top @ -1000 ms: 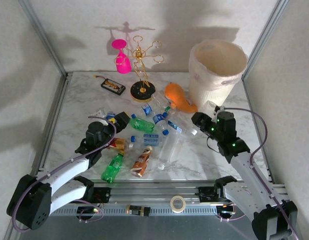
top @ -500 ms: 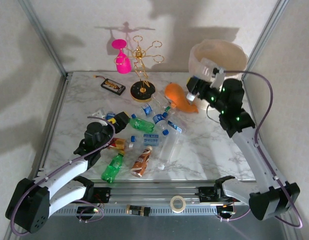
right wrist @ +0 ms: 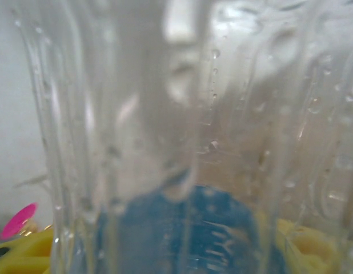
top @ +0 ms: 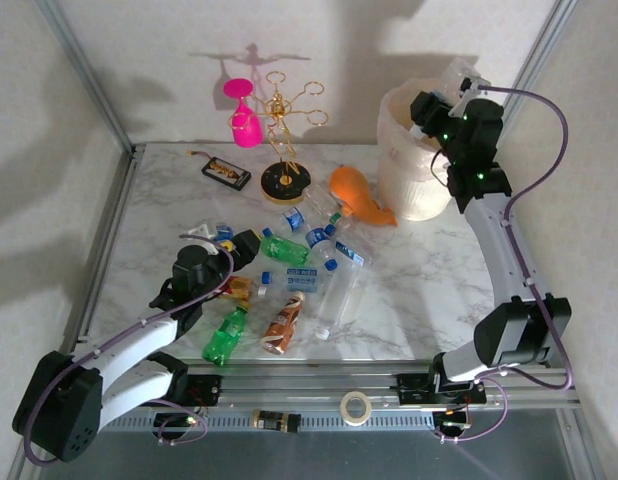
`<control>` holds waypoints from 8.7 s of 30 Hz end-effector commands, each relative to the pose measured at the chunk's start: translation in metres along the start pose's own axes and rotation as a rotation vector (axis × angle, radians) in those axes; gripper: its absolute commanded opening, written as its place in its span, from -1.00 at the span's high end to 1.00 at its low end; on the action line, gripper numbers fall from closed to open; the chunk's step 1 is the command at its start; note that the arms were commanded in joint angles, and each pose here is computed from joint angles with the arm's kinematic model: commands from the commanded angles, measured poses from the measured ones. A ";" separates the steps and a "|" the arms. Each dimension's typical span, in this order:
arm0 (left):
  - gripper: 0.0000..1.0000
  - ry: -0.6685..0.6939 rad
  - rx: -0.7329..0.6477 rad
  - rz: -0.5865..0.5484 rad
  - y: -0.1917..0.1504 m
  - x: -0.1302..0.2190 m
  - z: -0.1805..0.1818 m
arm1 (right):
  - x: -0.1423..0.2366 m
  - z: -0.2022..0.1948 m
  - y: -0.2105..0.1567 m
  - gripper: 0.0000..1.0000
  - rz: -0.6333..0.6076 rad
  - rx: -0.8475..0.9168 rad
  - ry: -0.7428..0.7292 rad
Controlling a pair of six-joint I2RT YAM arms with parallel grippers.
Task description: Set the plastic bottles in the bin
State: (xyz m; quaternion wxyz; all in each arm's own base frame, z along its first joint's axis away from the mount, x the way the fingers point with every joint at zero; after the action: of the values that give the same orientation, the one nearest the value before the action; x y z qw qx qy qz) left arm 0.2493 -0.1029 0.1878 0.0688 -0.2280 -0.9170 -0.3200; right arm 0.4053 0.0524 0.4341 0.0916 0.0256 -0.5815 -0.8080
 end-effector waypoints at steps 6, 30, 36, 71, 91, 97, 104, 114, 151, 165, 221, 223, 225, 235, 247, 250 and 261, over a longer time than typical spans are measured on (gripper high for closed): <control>-0.99 -0.036 -0.053 0.034 0.001 -0.002 -0.012 | -0.037 -0.028 0.015 0.21 -0.102 0.054 -0.105; -0.99 0.067 -0.078 -0.132 0.019 0.032 -0.005 | -0.128 -0.059 -0.048 -0.60 0.226 0.130 -0.197; -0.99 0.084 -0.089 -0.133 0.021 0.030 -0.004 | -0.115 -0.052 -0.026 -0.92 0.180 0.152 -0.196; -0.99 0.383 -0.091 -0.054 0.038 -0.023 0.048 | 0.091 0.126 -0.111 -0.98 0.137 0.070 0.300; -0.87 0.590 -0.124 0.077 0.012 -0.042 0.094 | 0.100 0.141 -0.232 -0.98 0.391 0.034 0.301; -0.79 0.608 -0.133 0.089 0.008 -0.045 0.100 | 0.098 0.141 -0.234 -0.98 0.392 0.040 0.293; -0.56 0.625 -0.136 0.116 0.003 -0.051 0.107 | 0.098 0.138 -0.238 -0.97 0.404 0.045 0.278; -0.09 0.603 -0.154 0.075 0.010 -0.049 0.101 | 0.098 0.137 -0.237 -0.98 0.399 0.044 0.264; 0.28 -0.322 -0.391 0.118 -0.030 -0.005 -0.084 | 0.097 0.198 -0.228 -0.96 0.377 -0.079 0.799; 0.25 -0.384 -0.457 0.133 -0.053 -0.001 -0.104 | 0.093 0.195 -0.241 -0.78 0.419 -0.083 0.764; -0.99 0.116 -0.059 -0.179 -0.007 0.003 -0.007 | 0.008 0.030 0.034 0.10 -0.153 0.181 -0.073; -0.99 0.118 -0.055 -0.183 -0.007 0.004 -0.006 | -0.006 0.015 0.036 0.10 -0.150 0.181 -0.122; -0.99 0.121 -0.055 -0.181 -0.008 0.006 -0.004 | -0.020 0.000 0.035 0.10 -0.134 0.179 -0.171; -0.99 0.132 -0.073 -0.195 -0.003 0.012 -0.002 | -0.069 -0.053 -0.007 0.09 0.039 0.181 -0.283; -0.99 0.125 -0.075 -0.200 0.000 0.015 -0.005 | -0.088 -0.067 -0.027 -0.28 0.129 0.162 -0.284; -0.99 0.126 -0.075 -0.198 0.000 0.015 -0.005 | -0.087 -0.064 -0.020 -0.57 0.119 0.161 -0.278; -0.99 0.191 -0.139 -0.127 0.001 0.021 -0.007 | -0.039 -0.028 0.028 -0.97 -0.010 0.162 -0.163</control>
State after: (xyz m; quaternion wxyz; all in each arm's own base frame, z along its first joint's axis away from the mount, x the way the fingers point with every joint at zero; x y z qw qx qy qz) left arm 0.2314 -0.1013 0.1917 0.1074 -0.1358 -0.9051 -0.3884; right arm 0.4821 0.0202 0.4030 0.0662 -0.0909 -0.6502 -0.7514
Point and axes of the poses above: each hand's point on the last joint's axis, 136 mm out from that joint toward the fingers, its own x axis back along the fingers, its own z axis along the line the jaws close on, y = z × x, the point moved 8 cm from there along x, back along the fingers, and after that the axes turned 8 degrees about x, right-handed, at the moved point
